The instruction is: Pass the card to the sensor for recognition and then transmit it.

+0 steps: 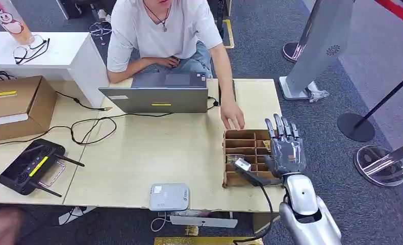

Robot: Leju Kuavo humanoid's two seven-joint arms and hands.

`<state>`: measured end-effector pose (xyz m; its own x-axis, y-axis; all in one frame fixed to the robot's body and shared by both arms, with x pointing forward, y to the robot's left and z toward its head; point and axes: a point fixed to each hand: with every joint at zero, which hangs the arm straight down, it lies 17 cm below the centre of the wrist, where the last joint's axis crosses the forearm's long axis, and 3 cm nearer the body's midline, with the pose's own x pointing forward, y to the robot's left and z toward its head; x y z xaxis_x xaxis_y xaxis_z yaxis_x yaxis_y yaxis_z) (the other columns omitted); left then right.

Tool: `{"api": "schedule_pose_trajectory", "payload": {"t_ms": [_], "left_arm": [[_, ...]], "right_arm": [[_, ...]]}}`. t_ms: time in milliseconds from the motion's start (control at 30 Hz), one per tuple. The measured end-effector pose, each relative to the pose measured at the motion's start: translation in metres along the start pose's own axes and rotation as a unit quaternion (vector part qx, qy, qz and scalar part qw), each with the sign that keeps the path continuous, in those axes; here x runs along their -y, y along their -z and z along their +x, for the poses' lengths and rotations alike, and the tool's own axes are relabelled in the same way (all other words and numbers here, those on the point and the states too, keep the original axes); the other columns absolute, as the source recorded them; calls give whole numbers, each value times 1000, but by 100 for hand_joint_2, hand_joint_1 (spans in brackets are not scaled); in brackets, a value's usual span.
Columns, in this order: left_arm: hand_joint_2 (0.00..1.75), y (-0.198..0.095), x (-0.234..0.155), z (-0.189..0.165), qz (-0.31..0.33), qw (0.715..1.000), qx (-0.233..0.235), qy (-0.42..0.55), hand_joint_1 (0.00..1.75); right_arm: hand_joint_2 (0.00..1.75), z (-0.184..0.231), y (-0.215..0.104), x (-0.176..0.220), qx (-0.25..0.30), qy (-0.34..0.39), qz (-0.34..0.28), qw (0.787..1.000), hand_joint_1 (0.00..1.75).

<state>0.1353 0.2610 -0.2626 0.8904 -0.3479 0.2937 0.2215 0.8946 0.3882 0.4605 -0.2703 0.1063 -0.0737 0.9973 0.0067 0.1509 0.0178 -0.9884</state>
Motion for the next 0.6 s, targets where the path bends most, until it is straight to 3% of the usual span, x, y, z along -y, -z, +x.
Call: {"api": "schedule_pose_trajectory", "payload": {"t_ms": [367, 600], "left_arm": [[0, 0, 0, 0, 0, 1000, 1, 0, 0], [0, 0, 0, 1, -1, 1000, 5, 3, 0]], "right_arm": [[175, 19, -12, 21, 26, 9, -22, 999, 0], [175, 48, -23, 16, 69, 25, 3, 997, 0]]}}
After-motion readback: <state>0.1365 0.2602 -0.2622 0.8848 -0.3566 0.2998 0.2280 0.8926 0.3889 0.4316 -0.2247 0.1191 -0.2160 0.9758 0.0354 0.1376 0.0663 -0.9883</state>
